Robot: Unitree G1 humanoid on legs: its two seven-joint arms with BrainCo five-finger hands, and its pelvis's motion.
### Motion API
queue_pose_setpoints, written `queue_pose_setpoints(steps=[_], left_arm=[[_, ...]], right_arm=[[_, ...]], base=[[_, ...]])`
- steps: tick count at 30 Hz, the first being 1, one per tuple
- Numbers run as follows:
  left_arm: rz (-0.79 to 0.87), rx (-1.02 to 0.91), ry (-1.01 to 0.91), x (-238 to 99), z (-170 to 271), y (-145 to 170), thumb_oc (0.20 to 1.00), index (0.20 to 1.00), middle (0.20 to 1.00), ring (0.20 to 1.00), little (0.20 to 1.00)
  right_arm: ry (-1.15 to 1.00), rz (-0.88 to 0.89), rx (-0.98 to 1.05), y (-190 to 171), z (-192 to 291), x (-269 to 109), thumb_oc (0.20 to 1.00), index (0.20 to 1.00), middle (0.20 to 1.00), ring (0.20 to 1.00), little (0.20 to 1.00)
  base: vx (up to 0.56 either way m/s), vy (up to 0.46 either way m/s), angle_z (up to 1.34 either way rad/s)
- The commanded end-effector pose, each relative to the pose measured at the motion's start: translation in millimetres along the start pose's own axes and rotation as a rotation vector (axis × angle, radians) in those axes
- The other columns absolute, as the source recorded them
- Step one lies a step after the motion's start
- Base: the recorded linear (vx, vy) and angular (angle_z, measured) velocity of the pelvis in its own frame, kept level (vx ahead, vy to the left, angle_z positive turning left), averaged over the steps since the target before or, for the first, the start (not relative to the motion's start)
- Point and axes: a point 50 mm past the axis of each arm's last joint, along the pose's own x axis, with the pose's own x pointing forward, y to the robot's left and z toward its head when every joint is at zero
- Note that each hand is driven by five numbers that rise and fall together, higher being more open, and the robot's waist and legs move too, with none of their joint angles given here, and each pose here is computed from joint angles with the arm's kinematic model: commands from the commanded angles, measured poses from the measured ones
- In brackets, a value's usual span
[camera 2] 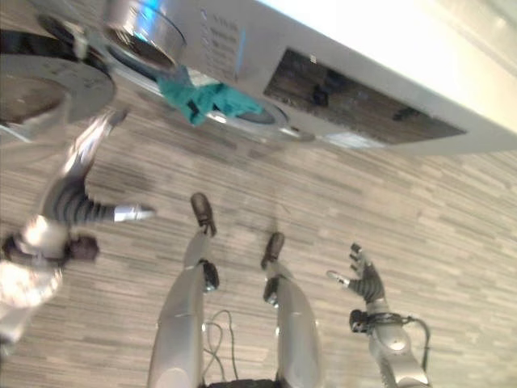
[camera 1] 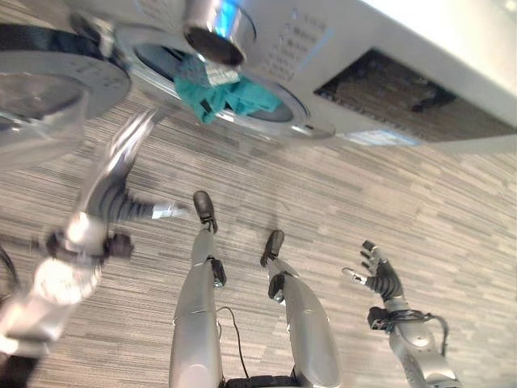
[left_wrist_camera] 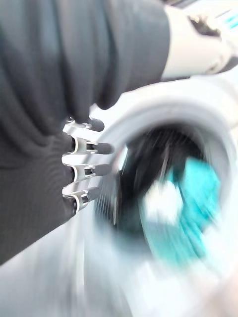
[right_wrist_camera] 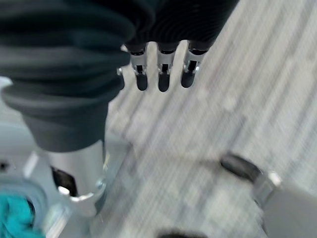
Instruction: Grab the laundry basket,head to the washer,open it,put in the laundry and shut it.
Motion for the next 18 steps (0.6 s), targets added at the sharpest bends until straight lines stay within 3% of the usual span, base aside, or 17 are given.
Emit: queue_pose_setpoints(steps=[1, 3, 10, 18], left_arm=[[-0.023, -0.134, -0.152, 22, 19, 2, 1.000, 1.000, 1.000, 1.000, 1.000], [-0.069, -0.308, 0.043, -3, -10, -26, 1.000, 1.000, 1.000, 1.000, 1.000], [-0.108, -0.473, 0.335, -38, -50, -82, 1.000, 1.000, 1.000, 1.000, 1.000], [-0.233, -0.509, 0.353, -44, -47, -114, 1.000, 1.000, 1.000, 1.000, 1.000]], right_arm=[[0.048, -0.027, 0.048, -4, -9, 4, 1.000, 1.000, 1.000, 1.000, 1.000], [0.094, -0.005, 0.075, 18, -15, 21, 1.000, 1.000, 1.000, 1.000, 1.000], [0.097, -0.045, 0.131, 50, -2, 55, 1.000, 1.000, 1.000, 1.000, 1.000], [0.017, -0.100, 0.185, 75, 53, 102, 1.000, 1.000, 1.000, 1.000, 1.000]], base=[[0.02, 0.007, 0.32], [0.04, 0.006, 0.15], [0.03, 0.014, 0.16], [0.03, 0.012, 0.36]])
